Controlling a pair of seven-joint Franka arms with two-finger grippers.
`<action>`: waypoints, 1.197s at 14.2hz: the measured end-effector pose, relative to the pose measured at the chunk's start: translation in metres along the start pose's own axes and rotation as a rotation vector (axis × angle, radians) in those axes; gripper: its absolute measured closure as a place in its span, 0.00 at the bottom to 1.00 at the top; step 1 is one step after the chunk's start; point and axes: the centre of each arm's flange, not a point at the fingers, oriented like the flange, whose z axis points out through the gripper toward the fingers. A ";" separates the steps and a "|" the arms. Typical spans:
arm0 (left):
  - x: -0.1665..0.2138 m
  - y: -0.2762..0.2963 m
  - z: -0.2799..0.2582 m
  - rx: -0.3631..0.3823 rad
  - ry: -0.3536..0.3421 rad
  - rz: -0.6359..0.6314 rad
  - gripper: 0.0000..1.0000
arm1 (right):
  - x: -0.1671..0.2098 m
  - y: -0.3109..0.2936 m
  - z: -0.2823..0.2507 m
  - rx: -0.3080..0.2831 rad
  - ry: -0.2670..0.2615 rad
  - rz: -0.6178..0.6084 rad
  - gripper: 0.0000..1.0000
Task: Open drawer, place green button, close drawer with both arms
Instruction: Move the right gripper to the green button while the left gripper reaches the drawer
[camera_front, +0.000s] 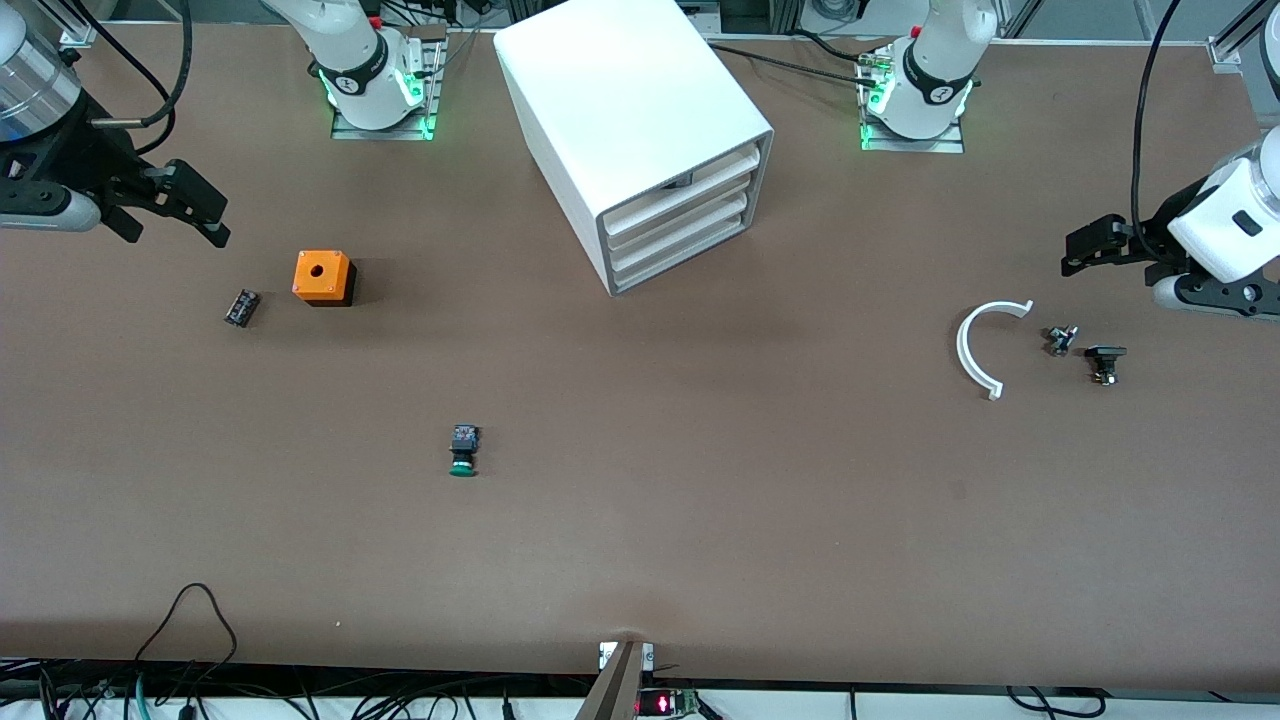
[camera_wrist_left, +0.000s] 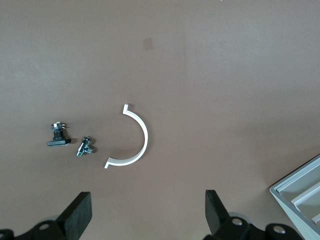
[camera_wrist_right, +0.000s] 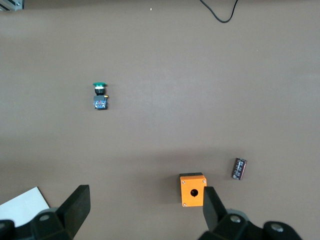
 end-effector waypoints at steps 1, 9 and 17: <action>0.000 0.001 -0.001 0.000 0.002 0.001 0.00 | 0.000 0.000 0.000 -0.001 -0.004 0.000 0.00; 0.001 0.011 -0.001 0.002 0.002 0.020 0.00 | -0.003 0.000 0.008 -0.006 -0.034 0.000 0.00; -0.006 0.059 0.033 -0.014 -0.199 0.105 0.00 | 0.019 -0.045 0.121 -0.001 -0.177 -0.151 0.00</action>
